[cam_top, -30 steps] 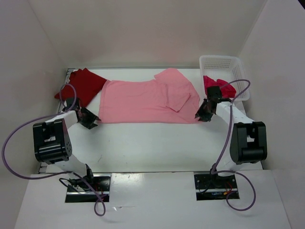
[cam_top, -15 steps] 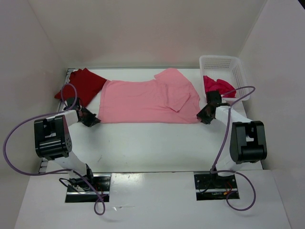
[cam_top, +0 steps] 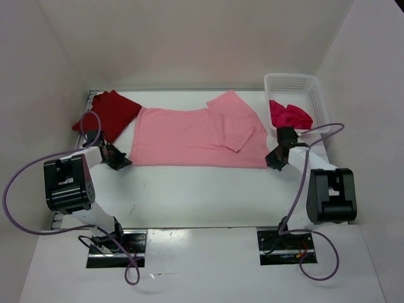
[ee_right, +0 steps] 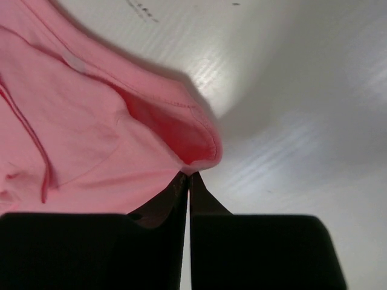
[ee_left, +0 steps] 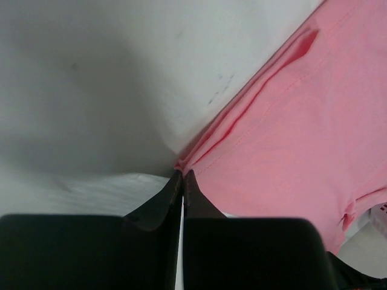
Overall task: Fold and stack the t-shirts
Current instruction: Fold the flattened tshirt in 1/3 of the way
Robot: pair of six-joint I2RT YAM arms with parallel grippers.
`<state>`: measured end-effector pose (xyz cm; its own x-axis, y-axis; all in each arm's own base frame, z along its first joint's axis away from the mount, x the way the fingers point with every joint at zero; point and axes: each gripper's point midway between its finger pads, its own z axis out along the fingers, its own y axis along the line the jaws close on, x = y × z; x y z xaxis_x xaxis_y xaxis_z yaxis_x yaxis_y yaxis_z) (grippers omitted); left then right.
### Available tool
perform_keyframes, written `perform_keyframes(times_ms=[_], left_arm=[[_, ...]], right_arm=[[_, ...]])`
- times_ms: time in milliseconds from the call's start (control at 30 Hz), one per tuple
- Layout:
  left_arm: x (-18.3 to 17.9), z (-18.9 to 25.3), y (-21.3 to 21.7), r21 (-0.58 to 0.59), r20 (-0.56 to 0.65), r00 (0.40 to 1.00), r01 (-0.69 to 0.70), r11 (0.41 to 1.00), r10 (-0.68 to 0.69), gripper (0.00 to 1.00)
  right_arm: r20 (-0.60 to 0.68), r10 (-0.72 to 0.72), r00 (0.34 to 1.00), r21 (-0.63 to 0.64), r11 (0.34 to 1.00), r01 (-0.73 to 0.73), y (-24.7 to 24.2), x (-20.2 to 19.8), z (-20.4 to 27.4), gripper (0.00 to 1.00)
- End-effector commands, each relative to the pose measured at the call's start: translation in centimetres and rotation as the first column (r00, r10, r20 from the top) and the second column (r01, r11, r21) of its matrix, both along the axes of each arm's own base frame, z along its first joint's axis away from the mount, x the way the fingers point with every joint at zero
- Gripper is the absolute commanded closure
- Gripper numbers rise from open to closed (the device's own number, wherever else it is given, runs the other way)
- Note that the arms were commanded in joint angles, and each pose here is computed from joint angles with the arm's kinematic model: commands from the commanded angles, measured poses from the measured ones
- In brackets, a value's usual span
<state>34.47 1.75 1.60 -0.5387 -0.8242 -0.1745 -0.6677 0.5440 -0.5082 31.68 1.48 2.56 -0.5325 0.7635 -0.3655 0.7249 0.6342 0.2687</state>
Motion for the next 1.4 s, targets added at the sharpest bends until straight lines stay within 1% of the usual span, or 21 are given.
perform_keyframes(times_ms=[0, 100, 333, 533, 633, 667, 733, 767, 800, 833, 900, 933, 967, 1000, 1067, 1100, 1133, 1167, 1233, 1300, 1367], left_arm=[[-4.4, -0.9, 1.1, 0.039, -0.114, 0.993, 0.018, 0.999, -0.013, 1.0], [-6.8, -0.7, 0.9, -0.009, -0.134, 0.991, 0.01, 1.0, -0.011, 1.0], [-9.1, 2.6, -1.5, -0.117, -0.114, 0.993, -0.036, 0.992, 0.022, 1.0], [-12.5, 3.3, -3.8, -0.211, -0.155, 0.985, -0.102, 0.972, 0.069, 0.9], [-12.9, 4.2, -4.1, -0.213, -0.143, 0.988, -0.086, 0.973, 0.056, 0.85], [-12.3, 4.7, -3.5, -0.183, -0.122, 0.991, -0.077, 0.98, 0.055, 0.76], [-11.8, 5.5, -2.9, -0.148, -0.109, 0.993, -0.07, 0.986, 0.054, 0.59], [-11.4, 5.8, -2.5, -0.133, -0.1, 0.994, -0.064, 0.989, 0.051, 0.49], [-11.0, 6.2, -2.0, -0.107, -0.094, 0.994, -0.072, 0.992, 0.062, 0.39], [-10.0, 7.4, -1.3, -0.079, -0.052, 0.997, -0.062, 0.995, 0.058, 0.21], [-9.0, 8.1, -0.9, -0.065, -0.025, 0.998, -0.051, 0.997, 0.049, 0.07], [-8.2, 8.7, -0.5, -0.048, 0.011, 0.999, -0.04, 0.998, 0.04, 0.01], [-7.4, 9.6, -0.4, -0.039, 0.053, 0.998, -0.025, 0.999, 0.027, 0.01], [-6.9, 9.8, -0.6, -0.031, 0.073, 0.997, -0.01, 0.999, 0.012, 0.01], [-5.3, 10.5, -1.9, -0.01, 0.158, 0.984, 0.087, 0.996, -0.084, 0.01], [-5.0, 10.8, -3.1, -0.031, 0.189, 0.974, 0.133, 0.991, -0.125, 0.25], [-4.1, 11.1, -3.6, -0.014, 0.226, 0.962, 0.161, 0.987, -0.154, 0.42], [-4.0, 10.9, -5.6, -0.005, 0.231, 0.95, 0.216, 0.976, -0.21, 0.59], [-3.6, 10.8, -7.0, 0.037, 0.237, 0.939, 0.247, 0.968, -0.249, 0.83], [-3.8, 10.5, -10.1, 0.057, 0.234, 0.913, 0.329, 0.943, -0.333, 0.87], [-4.0, 9.1, -12.8, 0.06, 0.201, 0.893, 0.399, 0.915, -0.402, 0.87]], right_arm=[[-0.014, -0.062, 0.998, 0.023, 0.998, 0.062, -1.6, -2.7, 1.3, 0.97], [-0.012, -0.056, 0.998, 0.07, 0.996, 0.057, -1.1, -4.1, 2.5, 0.98], [-0.047, -0.004, 0.999, 0.134, 0.991, 0.01, 0.4, -5.5, 5.1, 0.97], [-0.092, 0.015, 0.996, 0.151, 0.989, -0.001, 0.7, -8.4, 6.5, 0.97], [-0.076, 0.021, 0.997, 0.137, 0.99, -0.01, 0.5, -8.5, 7.6, 0.9], [-0.075, 0.032, 0.997, 0.133, 0.991, -0.022, 0.5, -8.5, 8.0, 0.77], [-0.07, 0.051, 0.996, 0.113, 0.993, -0.042, 0.2, -8.4, 8.5, 0.64], [-0.06, 0.057, 0.997, 0.083, 0.995, -0.052, -0.3, -8.2, 9.2, 0.53], [-0.047, 0.071, 0.996, 0.064, 0.996, -0.067, -0.3, -7.8, 9.6, 0.49], [-0.034, 0.075, 0.997, 0.049, 0.996, -0.073, -0.5, -7.5, 10.1, 0.47], [-0.001, 0.107, 0.994, 0.017, 0.994, -0.107, -0.6, -6.5, 11.4, 0.41], [0.024, 0.137, 0.99, 0.005, 0.99, -0.138, -0.3, -5.5, 11.6, 0.41], [0.043, 0.175, 0.984, 0.021, 0.984, -0.176, 0.4, -4.9, 11.9, 0.43], [0.045, 0.205, 0.978, 0.029, 0.978, -0.207, 0.9, -4.5, 11.6, 0.56], [0.055, 0.276, 0.96, 0.08, 0.957, -0.28, 3.0, -3.6, 10.0, 0.76], [0.072, 0.316, 0.946, 0.134, 0.937, -0.323, 4.6, -3.5, 9.5, 0.92], [0.076, 0.351, 0.933, 0.154, 0.921, -0.359, 6.1, -3.5, 8.9, 0.97], [0.065, 0.366, 0.928, 0.162, 0.914, -0.372, 6.9, -3.2, 7.4, 1.0], [0.049, 0.391, 0.919, 0.167, 0.904, -0.394, 8.3, -3.1, 6.0, 1.0], [0.033, 0.416, 0.909, 0.182, 0.891, -0.415, 9.9, -3.1, 3.9, 1.0], [0.015, 0.437, 0.899, 0.187, 0.882, -0.432, 10.6, -3.0, 2.2, 1.0]])
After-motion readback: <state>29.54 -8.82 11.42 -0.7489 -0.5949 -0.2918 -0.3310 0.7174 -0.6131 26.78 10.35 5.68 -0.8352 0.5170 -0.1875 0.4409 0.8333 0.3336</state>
